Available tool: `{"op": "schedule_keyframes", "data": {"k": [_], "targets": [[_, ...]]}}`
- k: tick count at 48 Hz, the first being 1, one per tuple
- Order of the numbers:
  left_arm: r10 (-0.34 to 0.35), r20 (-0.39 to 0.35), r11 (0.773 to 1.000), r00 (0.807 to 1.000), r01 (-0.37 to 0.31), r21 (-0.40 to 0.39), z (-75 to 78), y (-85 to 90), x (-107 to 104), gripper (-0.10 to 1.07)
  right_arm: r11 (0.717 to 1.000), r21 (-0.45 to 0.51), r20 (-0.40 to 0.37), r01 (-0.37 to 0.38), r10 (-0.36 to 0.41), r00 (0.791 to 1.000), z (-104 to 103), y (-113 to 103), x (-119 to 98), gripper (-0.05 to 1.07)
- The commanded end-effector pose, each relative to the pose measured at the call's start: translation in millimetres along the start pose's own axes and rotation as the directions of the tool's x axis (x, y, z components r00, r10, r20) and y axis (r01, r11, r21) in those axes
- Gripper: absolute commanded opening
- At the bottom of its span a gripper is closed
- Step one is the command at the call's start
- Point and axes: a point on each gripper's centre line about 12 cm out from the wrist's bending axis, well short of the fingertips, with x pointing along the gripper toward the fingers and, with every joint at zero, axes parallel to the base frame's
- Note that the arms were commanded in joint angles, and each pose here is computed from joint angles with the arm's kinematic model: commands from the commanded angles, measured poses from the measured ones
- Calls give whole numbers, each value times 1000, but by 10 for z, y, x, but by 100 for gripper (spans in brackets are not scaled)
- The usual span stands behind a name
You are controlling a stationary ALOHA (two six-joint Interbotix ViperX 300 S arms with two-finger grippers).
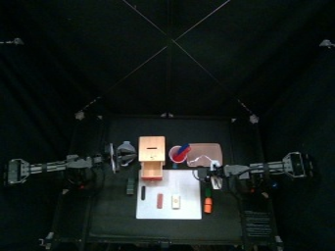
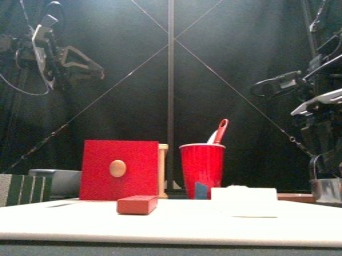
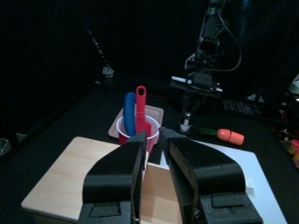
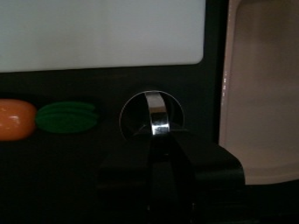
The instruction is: Grab cookie cutter
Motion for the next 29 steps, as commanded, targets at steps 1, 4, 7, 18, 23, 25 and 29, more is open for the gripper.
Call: {"op": "schedule_keyframes", "data": {"k": [1, 4, 7, 18, 23, 25, 29], "targets": [[1, 20, 1000, 1000, -1, 3, 70, 1, 21, 63, 1000, 6, 37, 0, 0, 999, 111, -8, -162, 50], [2, 19, 1000, 1000, -2, 3, 67, 5, 23, 63, 1000, 8, 44, 1, -1, 999, 138, -15, -215, 49], [2, 17, 1000, 1000, -2, 1, 61, 5, 21, 63, 1000, 10, 60, 3, -4, 998, 174, -22, -267, 48], [10, 18, 1000, 1000, -10, 3, 60, 22, 16, 63, 1000, 7, 155, 24, -24, 988, 463, -75, -479, 48], [30, 21, 1000, 999, -30, 3, 73, 66, 20, 63, 999, -1, 209, 43, -42, 977, 669, -112, -572, 48], [41, 24, 999, 999, -41, 4, 81, 92, 20, 63, 999, -1, 223, 47, -46, 974, 748, -122, -597, 48], [62, 28, 998, 998, -62, 5, 95, 139, 21, 63, 999, 2, 235, 53, -52, 971, 900, -150, -633, 48]]}}
